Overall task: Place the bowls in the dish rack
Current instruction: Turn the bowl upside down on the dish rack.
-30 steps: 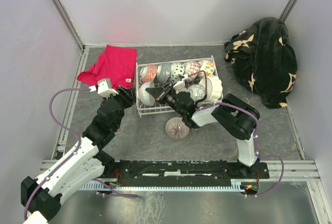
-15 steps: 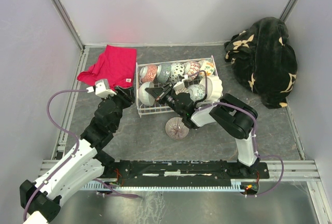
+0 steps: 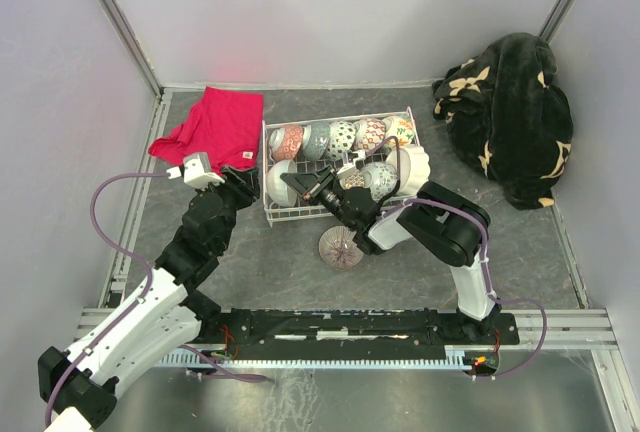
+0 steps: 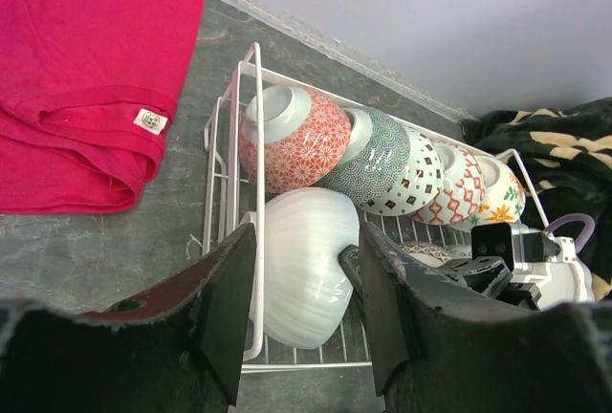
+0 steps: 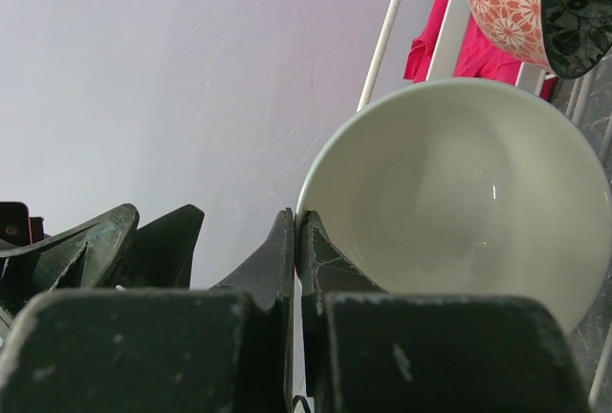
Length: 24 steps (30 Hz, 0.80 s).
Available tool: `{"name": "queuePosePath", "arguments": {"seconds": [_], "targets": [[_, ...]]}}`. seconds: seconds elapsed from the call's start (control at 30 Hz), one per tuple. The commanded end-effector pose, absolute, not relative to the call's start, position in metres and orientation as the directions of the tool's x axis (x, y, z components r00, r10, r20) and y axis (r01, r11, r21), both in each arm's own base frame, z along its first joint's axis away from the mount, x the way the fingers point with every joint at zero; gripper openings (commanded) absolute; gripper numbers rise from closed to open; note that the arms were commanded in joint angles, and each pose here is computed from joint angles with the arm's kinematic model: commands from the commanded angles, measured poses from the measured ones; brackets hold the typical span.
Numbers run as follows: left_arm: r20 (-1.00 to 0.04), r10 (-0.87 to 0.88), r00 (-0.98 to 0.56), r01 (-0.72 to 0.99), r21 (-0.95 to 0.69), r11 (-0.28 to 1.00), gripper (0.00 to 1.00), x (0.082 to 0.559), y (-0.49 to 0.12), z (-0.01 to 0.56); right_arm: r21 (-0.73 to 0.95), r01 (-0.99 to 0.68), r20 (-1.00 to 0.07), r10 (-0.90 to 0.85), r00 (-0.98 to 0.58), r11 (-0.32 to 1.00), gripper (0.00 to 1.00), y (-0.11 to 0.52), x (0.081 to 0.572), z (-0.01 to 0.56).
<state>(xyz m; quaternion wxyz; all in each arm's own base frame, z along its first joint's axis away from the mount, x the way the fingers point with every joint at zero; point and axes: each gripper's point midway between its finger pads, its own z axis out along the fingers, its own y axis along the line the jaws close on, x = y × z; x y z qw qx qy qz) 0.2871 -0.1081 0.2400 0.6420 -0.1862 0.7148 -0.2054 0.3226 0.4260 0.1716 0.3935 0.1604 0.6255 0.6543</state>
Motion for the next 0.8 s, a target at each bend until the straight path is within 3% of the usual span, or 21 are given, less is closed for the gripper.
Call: {"name": "queuePosePath", "arguments": {"seconds": [0.0, 0.43, 0.77], "targets": [[-0.811, -0.580, -0.070, 0.007, -0.582, 0.813, 0.54, 0.289, -0.109, 0.253, 0.981, -0.190, -0.162, 0.737, -0.656, 0.047, 0.02, 0.412, 0.320, 0.139], [-0.812, -0.580, -0.071, 0.007, -0.582, 0.813, 0.54, 0.289, -0.109, 0.253, 0.987, -0.100, -0.163, 0.738, -0.655, 0.129, 0.02, 0.400, 0.314, 0.120], [-0.811, -0.581, -0.070, 0.010, -0.583, 0.812, 0.54, 0.289, -0.109, 0.254, 0.962, -0.010, -0.210, 0.717, -0.665, 0.273, 0.04, 0.395, 0.311, 0.096]]}}
